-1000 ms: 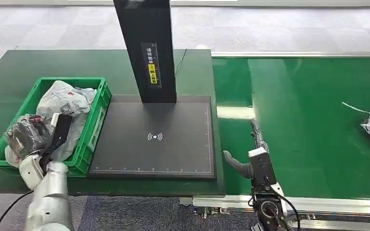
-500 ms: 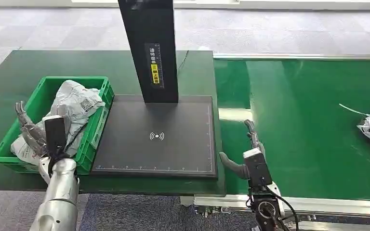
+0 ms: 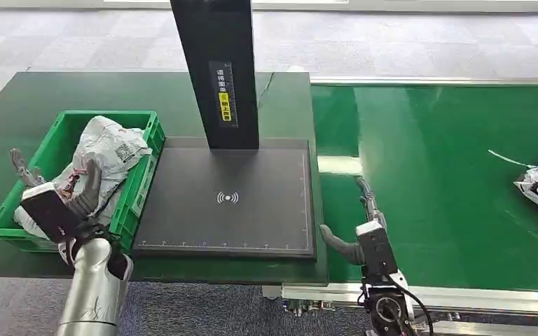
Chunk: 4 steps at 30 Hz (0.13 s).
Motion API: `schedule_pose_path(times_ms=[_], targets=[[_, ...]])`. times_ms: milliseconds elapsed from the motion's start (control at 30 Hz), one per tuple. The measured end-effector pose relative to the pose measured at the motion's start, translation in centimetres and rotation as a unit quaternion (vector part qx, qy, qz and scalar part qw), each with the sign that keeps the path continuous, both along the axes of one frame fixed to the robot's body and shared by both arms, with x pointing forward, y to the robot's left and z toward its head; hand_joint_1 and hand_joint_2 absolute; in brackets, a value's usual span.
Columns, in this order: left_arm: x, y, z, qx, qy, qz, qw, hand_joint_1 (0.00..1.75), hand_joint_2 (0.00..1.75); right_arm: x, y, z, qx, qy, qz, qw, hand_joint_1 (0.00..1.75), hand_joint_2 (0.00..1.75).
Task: Moved the parcel from conveyor to table for the left to box.
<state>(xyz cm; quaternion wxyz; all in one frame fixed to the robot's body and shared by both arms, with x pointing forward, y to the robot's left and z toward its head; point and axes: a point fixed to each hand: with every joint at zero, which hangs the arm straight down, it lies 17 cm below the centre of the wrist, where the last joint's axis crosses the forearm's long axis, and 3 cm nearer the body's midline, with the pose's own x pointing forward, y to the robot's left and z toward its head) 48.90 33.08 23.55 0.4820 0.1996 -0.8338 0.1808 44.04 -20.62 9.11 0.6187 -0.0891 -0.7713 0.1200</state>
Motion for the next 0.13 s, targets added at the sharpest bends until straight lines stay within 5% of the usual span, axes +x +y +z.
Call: schedule_pose_path(times_ms=[133], targets=[[0.3,-7.9,0.1,0.024,0.003,-0.157,0.987,0.0,1.75,-0.2,0.9,0.2,0.03,0.002,0.028,0.999,0.0,1.75]])
